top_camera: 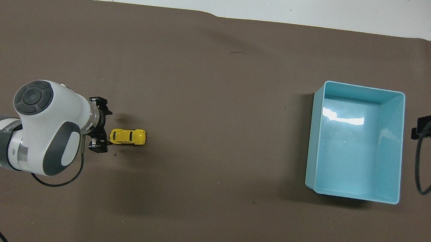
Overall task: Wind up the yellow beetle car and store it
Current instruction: 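Release the car from the left gripper so it rolls toward the bin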
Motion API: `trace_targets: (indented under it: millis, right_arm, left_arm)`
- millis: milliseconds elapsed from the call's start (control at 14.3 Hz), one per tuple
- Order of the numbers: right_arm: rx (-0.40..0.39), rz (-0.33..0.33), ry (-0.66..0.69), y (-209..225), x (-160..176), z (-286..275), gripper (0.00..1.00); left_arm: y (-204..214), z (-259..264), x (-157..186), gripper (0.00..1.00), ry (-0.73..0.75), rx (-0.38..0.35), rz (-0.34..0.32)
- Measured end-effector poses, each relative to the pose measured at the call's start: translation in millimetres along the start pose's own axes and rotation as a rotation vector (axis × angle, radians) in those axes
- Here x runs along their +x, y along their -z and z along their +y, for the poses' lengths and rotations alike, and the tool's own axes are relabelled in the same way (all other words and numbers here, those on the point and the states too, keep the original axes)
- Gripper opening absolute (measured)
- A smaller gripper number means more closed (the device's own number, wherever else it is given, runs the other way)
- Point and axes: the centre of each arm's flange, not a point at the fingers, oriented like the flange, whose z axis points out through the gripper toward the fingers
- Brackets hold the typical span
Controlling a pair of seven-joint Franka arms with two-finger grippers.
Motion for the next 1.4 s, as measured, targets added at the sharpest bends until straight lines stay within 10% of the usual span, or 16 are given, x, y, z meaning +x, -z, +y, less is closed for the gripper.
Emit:
trace_targets:
  millis: [1402]
  right_arm:
    - [0.01,0.037,0.048,1.8,4.3,-2.5,1.0]
  left_arm:
    - [58.7,46.2,27.2,1.0,0.06,-0.112,-0.037]
